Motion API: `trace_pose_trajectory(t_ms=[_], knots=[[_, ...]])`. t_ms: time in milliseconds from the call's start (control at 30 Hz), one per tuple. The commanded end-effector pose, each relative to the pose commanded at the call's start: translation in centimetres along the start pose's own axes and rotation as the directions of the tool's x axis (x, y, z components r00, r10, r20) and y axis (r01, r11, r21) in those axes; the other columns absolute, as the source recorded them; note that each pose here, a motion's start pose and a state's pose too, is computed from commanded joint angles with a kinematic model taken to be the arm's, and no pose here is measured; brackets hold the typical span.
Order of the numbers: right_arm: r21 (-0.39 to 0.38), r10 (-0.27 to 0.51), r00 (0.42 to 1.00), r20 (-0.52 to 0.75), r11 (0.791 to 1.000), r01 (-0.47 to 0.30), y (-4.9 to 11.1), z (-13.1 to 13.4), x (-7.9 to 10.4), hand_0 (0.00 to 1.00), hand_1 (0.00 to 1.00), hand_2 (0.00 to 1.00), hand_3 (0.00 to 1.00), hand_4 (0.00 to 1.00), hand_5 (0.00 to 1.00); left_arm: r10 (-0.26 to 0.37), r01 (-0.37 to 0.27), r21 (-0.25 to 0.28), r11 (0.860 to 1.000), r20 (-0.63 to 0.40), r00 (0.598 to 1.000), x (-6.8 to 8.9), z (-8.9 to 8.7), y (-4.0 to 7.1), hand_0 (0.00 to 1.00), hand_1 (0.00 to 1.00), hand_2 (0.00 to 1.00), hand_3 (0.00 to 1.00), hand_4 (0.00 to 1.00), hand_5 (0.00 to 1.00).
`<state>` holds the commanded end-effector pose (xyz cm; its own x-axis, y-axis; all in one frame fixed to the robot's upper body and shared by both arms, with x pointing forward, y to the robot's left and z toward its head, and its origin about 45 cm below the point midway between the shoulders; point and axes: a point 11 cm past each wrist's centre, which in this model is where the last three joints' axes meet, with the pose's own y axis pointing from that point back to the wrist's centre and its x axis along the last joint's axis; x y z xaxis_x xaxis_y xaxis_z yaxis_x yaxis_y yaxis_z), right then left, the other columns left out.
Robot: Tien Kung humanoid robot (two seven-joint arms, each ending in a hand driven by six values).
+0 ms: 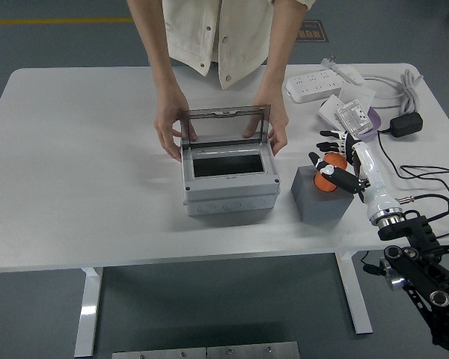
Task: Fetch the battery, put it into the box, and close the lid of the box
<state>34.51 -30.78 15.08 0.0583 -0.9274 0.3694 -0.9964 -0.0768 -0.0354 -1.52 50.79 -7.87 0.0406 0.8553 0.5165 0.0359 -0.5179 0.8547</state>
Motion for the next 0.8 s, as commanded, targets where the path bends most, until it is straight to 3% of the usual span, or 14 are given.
trace_pose_trajectory(t_ms=[767,800], knots=[[-0.027,0.004,1.0,0.023,1.0,-0.003,0.8,1.0,-0.7,0.608,0.617,0.574,0.707,0.828,0.325,-0.003,0.003,-0.002,1.0,0.001,1.0,-0.2,-0.1,0.0,0.65,0.728,0.591,0.57,0.492,0.213],[-0.03,0.008,0.999,0.036,1.0,-0.007,0.9,1.1,-0.7,0.502,0.544,0.533,0.646,0.685,0.174,-0.004,0.004,-0.002,1.0,0.001,1.0,-0.2,-0.1,0.0,0.65,0.729,0.591,0.569,0.492,0.212]])
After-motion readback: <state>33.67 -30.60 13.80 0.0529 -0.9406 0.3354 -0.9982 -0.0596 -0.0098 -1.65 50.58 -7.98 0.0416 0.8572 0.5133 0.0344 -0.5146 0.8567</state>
